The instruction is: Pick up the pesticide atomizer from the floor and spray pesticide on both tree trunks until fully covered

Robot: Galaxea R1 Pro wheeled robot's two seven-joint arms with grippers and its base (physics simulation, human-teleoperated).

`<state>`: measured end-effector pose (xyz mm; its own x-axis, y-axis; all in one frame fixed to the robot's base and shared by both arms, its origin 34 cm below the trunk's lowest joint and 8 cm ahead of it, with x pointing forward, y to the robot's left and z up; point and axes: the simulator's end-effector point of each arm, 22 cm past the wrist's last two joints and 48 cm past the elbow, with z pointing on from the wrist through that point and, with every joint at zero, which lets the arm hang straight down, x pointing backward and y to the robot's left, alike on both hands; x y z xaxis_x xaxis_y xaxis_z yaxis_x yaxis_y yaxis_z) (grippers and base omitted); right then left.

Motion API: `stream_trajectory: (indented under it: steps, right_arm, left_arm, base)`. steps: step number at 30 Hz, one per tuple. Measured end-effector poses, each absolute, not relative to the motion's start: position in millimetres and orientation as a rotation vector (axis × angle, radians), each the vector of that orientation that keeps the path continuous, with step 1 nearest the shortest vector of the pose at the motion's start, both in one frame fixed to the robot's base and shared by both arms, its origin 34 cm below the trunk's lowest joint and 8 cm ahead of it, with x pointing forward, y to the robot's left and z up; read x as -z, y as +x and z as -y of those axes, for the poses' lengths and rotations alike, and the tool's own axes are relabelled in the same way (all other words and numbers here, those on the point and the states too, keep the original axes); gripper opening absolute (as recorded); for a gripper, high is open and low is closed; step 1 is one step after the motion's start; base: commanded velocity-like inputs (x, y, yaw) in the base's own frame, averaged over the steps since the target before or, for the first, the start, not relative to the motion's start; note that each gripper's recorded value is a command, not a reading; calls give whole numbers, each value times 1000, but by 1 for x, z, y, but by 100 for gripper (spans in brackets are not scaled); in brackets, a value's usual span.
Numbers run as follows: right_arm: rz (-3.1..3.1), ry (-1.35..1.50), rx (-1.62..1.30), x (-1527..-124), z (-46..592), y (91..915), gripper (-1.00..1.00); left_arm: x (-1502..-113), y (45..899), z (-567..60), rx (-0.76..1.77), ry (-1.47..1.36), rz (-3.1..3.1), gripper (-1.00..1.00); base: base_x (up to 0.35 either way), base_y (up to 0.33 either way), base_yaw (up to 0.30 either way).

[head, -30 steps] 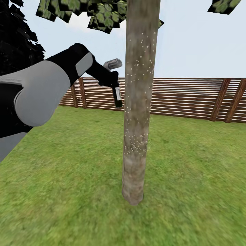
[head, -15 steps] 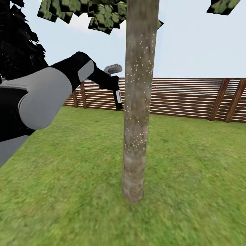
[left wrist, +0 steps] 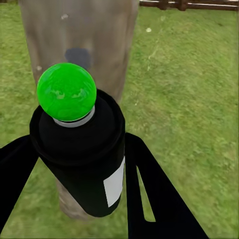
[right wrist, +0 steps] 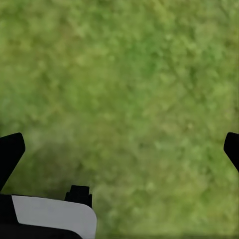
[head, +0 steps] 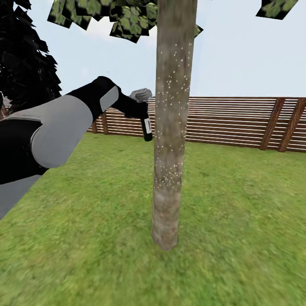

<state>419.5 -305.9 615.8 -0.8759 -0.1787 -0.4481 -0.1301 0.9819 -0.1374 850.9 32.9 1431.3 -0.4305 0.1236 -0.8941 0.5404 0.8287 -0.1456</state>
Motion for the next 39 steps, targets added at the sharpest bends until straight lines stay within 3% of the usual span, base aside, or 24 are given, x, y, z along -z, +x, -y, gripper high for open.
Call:
stream_trajectory:
  steps: [21, 39]
  right_arm:
    - [-2654, -219, 140, -615, 305, 418, 100]
    - [-2654, -220, 139, -615, 305, 418, 100]
  left_arm:
    - [-1298, 851, -14, 670, 520, -2071, -100]
    - [-1147, 842, -21, 613, 562, -2122, -100]
  base:
    - [0, 0, 0]
    - [0, 0, 0]
